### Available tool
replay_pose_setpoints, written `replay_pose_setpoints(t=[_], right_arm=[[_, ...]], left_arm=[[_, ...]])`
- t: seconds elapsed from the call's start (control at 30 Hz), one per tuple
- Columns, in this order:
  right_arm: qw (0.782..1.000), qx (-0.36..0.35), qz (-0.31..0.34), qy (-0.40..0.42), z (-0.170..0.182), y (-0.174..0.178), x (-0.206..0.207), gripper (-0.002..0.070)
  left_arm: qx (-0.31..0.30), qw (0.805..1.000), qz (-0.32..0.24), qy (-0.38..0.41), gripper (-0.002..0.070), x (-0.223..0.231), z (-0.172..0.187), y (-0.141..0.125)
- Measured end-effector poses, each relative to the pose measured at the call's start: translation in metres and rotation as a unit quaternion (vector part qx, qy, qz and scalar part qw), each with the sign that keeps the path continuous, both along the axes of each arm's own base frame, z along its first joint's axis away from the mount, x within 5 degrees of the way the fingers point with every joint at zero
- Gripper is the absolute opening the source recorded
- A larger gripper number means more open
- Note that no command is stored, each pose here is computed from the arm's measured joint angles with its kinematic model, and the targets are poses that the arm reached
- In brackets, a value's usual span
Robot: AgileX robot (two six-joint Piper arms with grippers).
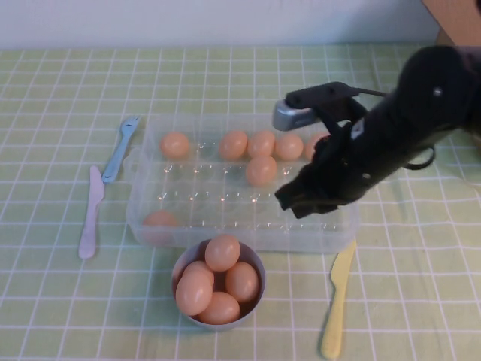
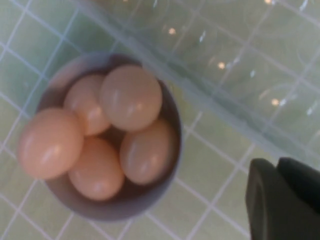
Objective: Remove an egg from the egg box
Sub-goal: Pick up the egg from the plastic box
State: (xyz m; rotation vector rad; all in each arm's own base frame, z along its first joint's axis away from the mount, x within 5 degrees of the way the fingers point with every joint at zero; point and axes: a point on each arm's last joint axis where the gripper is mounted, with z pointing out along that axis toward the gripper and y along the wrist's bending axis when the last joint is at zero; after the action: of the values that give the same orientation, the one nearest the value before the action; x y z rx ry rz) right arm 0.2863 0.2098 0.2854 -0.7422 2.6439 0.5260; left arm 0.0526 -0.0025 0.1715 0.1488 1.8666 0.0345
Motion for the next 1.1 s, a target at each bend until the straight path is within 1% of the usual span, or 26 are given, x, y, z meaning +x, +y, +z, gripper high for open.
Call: replay_pose_setpoints(t=[0.07,0.13,0.2,0.3,0.37,0.4,0.47,0.53,0.63,0.77,0.97,1.1], right_arm=[[1.0,0.002,-0.004,0.003,-0.005,0.013,0.013,0.0024],[1.0,0.005,-0.008,0.003,-0.009,0.022,0.025,0.0073],[1.0,0.008,-0.021,0.005,-0.016,0.03,0.038,0.0153],[0.999,0.015,-0.05,0.015,-0.028,0.04,0.054,0.0315],[0.997,0.022,-0.07,0.015,-0.034,0.045,0.064,0.041],[0.996,0.025,-0.082,0.013,-0.037,0.047,0.068,0.0453],[0.993,0.029,-0.111,0.011,-0.044,0.05,0.078,0.0501],[0.99,0.034,-0.136,0.008,-0.052,0.054,0.086,0.0525],[0.986,0.044,-0.161,0.0,-0.062,0.059,0.098,0.0537],[0.983,0.051,-0.173,-0.015,-0.069,0.063,0.107,0.054],[0.98,0.039,-0.192,-0.027,-0.074,0.063,0.115,0.054],[0.98,0.036,-0.193,-0.031,-0.078,0.064,0.119,0.054]], left_arm=[[0.0,1.0,0.0,0.0,0.0,0.0,0.0,0.0],[0.0,1.0,0.0,0.0,0.0,0.0,0.0,0.0],[0.0,1.0,0.0,0.0,0.0,0.0,0.0,0.0],[0.0,1.0,0.0,0.0,0.0,0.0,0.0,0.0],[0.0,1.0,0.0,0.0,0.0,0.0,0.0,0.0],[0.0,1.0,0.0,0.0,0.0,0.0,0.0,0.0],[0.0,1.0,0.0,0.0,0.0,0.0,0.0,0.0],[0.0,1.0,0.0,0.0,0.0,0.0,0.0,0.0],[0.0,1.0,0.0,0.0,0.0,0.0,0.0,0.0],[0.0,1.0,0.0,0.0,0.0,0.0,0.0,0.0],[0.0,1.0,0.0,0.0,0.0,0.0,0.0,0.0],[0.0,1.0,0.0,0.0,0.0,0.0,0.0,0.0]])
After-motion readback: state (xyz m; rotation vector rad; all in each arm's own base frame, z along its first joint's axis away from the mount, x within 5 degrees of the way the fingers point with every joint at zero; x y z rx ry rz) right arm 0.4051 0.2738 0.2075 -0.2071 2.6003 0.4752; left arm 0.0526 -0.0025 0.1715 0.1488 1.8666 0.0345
